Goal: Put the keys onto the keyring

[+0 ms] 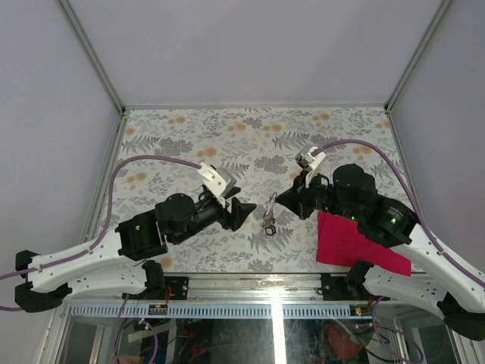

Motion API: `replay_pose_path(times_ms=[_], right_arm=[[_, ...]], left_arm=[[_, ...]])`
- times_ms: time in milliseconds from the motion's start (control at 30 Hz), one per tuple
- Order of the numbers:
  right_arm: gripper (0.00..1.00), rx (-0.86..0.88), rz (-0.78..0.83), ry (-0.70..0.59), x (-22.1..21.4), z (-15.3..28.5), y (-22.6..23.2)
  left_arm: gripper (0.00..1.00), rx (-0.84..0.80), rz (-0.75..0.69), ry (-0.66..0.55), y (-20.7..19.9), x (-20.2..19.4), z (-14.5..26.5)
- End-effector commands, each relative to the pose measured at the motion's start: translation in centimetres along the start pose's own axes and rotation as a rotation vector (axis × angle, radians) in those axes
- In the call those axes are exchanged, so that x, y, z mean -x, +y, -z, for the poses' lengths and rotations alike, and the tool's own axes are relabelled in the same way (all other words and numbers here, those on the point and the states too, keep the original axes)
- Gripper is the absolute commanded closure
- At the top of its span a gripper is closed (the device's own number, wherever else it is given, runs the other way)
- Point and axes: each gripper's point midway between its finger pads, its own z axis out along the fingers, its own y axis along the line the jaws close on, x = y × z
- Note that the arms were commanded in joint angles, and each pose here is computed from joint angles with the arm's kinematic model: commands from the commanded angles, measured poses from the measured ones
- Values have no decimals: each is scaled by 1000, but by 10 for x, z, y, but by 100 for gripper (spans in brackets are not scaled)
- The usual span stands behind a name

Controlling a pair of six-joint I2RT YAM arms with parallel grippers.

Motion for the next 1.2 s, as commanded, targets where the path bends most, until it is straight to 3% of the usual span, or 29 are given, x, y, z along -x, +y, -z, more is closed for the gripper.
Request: replay_pose_path(times_ms=[0, 100, 233, 467, 700, 833, 1167], right_arm=[[100, -83, -7, -59, 20, 8, -10], [100, -95, -15, -47, 12, 6, -14], [100, -100, -28, -21, 3, 2, -16], [100, -99, -47, -3, -6, 0, -16], [100, -87, -60, 16, -15, -1, -15], [100, -88, -51, 21, -19, 0, -16], [100, -97, -27, 23, -26, 0, -21]], left_arm=[[38, 269, 168, 59, 44, -27, 18], [30, 390, 292, 97, 67, -49, 31], [29, 483, 418, 162, 93, -78, 41], [23, 876, 657, 263, 169, -143, 79], [16, 1069, 910, 334, 216, -209, 100], [1, 1223, 954, 365, 236, -231, 118], [1, 1384, 1018, 468, 247, -271, 136]])
